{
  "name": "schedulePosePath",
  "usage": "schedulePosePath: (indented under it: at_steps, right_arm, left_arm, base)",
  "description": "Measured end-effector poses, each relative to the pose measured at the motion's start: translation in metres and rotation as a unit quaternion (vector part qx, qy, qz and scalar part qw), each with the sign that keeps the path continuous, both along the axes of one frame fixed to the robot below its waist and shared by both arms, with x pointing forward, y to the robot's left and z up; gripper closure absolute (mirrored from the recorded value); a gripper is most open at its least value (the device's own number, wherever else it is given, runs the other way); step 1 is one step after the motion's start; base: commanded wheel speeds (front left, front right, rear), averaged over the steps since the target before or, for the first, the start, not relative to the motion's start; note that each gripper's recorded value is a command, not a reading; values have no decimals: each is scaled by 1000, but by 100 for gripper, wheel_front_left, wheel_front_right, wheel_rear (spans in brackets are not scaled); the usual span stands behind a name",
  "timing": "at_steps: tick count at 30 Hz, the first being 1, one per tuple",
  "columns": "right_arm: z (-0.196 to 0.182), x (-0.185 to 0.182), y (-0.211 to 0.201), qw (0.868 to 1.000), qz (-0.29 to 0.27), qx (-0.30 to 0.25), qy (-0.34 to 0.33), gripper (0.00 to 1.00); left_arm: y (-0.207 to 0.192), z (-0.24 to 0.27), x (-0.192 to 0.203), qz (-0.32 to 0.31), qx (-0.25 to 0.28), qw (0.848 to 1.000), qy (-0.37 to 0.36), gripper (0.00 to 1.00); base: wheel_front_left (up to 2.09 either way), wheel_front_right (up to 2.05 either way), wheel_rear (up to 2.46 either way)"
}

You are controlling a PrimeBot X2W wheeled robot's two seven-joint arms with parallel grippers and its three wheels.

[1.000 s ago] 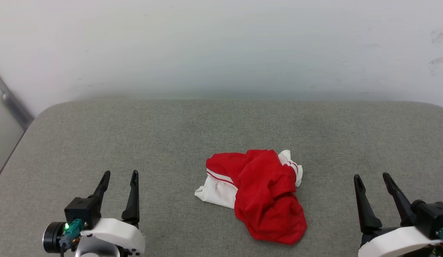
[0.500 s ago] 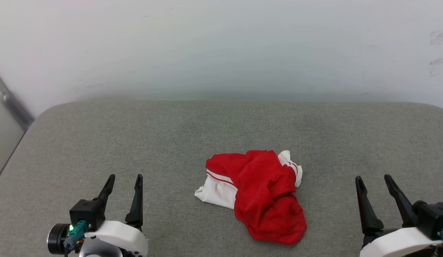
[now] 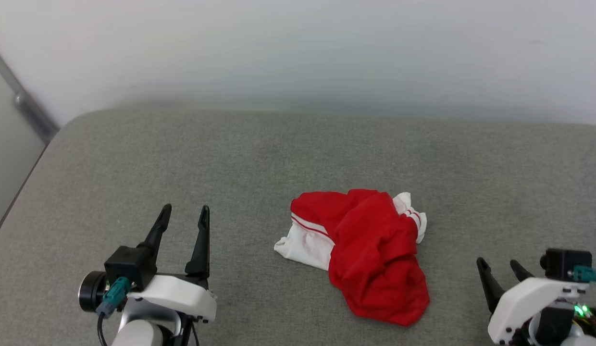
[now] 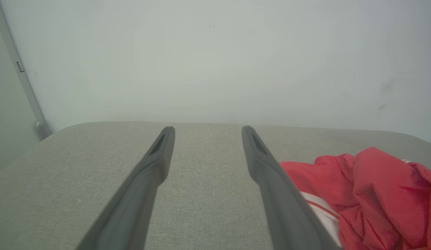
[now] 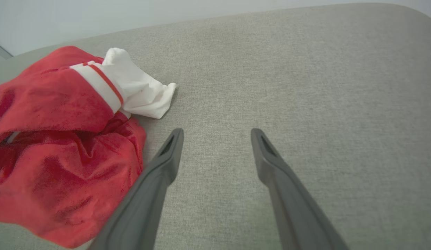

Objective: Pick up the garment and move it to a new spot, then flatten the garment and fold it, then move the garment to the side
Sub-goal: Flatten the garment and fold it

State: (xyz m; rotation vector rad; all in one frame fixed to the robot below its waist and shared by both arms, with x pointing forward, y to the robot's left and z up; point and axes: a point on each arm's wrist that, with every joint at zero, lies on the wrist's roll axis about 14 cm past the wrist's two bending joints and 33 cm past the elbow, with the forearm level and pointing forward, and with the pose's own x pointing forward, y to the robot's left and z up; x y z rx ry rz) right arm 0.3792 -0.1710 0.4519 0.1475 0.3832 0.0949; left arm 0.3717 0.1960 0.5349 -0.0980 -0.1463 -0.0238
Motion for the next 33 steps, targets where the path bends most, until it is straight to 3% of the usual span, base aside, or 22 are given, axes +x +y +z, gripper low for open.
schedulePosePath:
  at_steps: [10,16,23,26,30,33]
  right_arm:
    - [-28,76,44,983,108,-17,147,0]
    - [-56,97,76,958,175,-52,221,0]
    - [-100,88,86,919,209,-77,324,0]
    - [-101,86,87,915,212,-77,334,100]
    - [-94,86,88,921,217,-73,316,100]
    - [-73,97,87,937,214,-74,267,100]
  left_arm:
    - [2,9,17,8,-4,1000,-17,0]
    - [12,-1,22,24,-7,1000,-4,0]
    - [24,-15,24,42,-4,999,17,0]
    - [26,-15,24,46,-4,999,16,0]
    - [24,-15,27,43,-3,999,15,0]
    - [20,-16,28,35,-3,999,15,0]
  base:
    - [0,0,0]
    - [0,0,0]
    - [0,0,0]
    - [0,0,0]
    - [0,0,0]
    - [0,0,0]
